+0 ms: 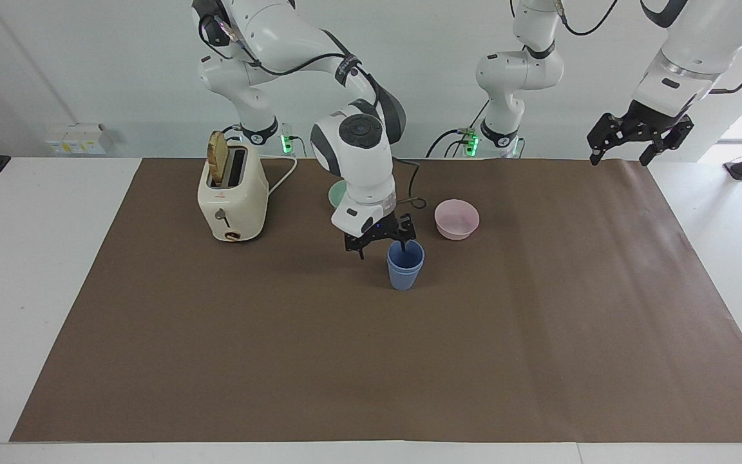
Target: Stack blue cups with both arms
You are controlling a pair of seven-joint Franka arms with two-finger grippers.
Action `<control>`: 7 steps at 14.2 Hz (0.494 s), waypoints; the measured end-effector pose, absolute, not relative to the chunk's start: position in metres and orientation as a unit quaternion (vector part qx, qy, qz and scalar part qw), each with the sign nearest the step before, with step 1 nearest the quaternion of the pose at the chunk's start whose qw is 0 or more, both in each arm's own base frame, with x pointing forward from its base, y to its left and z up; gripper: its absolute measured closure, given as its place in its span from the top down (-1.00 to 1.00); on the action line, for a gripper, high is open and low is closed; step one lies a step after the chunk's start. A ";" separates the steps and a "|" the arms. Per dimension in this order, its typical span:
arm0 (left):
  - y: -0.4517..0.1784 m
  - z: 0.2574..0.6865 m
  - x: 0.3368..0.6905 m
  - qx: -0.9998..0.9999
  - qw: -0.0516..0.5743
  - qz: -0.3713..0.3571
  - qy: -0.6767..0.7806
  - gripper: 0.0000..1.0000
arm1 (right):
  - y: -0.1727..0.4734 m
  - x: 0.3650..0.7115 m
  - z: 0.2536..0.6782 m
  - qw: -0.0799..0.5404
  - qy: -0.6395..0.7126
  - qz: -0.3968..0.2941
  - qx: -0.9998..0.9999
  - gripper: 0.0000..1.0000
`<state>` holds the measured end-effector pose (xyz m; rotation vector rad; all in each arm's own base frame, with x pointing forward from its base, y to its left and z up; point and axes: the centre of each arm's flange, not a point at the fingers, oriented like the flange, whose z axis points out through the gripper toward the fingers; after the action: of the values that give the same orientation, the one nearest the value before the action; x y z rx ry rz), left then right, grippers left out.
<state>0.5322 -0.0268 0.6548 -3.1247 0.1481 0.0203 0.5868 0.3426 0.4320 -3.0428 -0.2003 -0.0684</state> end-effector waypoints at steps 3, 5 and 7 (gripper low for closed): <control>-0.027 0.655 0.532 -0.999 0.007 0.007 0.047 1.00 | 0.273 0.594 0.488 0.029 -0.071 -0.015 -0.997 1.00; -0.027 0.655 0.532 -0.999 0.007 0.007 0.047 1.00 | 0.215 0.603 0.519 0.025 -0.062 -0.021 -0.998 1.00; -0.027 0.655 0.532 -0.999 0.007 0.007 0.047 1.00 | 0.153 0.609 0.545 0.022 -0.038 -0.033 -0.998 1.00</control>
<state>0.5321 -0.0268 0.6548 -3.1247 0.1481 0.0206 0.6093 0.1528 0.5451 -3.0938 -0.1179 -0.1013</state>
